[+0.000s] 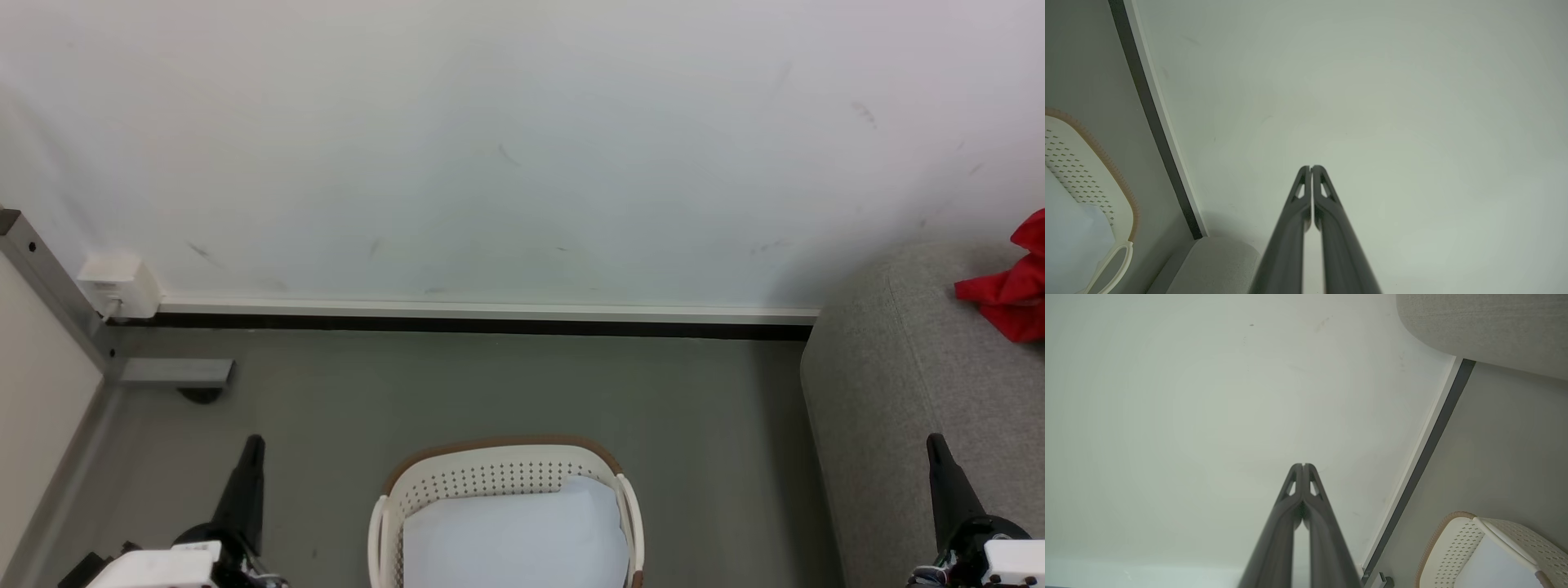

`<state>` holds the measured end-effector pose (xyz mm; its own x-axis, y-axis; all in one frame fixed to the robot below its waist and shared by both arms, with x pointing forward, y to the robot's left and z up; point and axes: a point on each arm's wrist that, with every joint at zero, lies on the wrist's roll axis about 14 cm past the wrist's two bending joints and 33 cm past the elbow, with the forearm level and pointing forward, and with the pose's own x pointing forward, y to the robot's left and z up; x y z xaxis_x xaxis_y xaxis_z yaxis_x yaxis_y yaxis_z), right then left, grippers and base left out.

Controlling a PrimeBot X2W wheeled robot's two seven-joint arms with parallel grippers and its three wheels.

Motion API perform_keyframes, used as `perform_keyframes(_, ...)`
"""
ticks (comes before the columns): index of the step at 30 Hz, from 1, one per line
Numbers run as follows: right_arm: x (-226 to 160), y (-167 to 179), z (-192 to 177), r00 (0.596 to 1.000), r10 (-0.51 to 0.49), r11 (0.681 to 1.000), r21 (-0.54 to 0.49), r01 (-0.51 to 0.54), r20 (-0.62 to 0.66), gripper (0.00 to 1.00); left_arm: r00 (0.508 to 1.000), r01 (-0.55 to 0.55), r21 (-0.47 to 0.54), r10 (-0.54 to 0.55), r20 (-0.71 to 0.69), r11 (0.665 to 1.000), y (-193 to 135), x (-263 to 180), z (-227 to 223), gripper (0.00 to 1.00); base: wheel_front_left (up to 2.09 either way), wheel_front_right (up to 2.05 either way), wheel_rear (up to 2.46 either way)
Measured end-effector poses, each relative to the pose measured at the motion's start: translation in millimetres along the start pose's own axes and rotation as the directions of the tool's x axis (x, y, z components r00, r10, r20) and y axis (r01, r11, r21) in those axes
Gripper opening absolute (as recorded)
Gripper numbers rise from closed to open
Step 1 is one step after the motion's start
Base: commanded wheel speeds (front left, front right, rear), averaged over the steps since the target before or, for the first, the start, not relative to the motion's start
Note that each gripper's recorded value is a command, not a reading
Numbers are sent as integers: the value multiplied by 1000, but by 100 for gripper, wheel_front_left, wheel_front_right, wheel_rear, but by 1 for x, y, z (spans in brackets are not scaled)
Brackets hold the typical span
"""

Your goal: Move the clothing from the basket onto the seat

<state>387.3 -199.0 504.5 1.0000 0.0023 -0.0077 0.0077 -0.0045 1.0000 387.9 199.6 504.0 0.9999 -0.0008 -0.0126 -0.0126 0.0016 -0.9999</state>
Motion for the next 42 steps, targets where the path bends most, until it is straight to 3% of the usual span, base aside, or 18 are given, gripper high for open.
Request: perform_keyframes(42, 0, 0, 0, 1000, 0, 1000, 1, 0, 1, 0, 1000, 0, 0, 0, 0, 1000, 0, 0, 0, 0, 0, 0, 0)
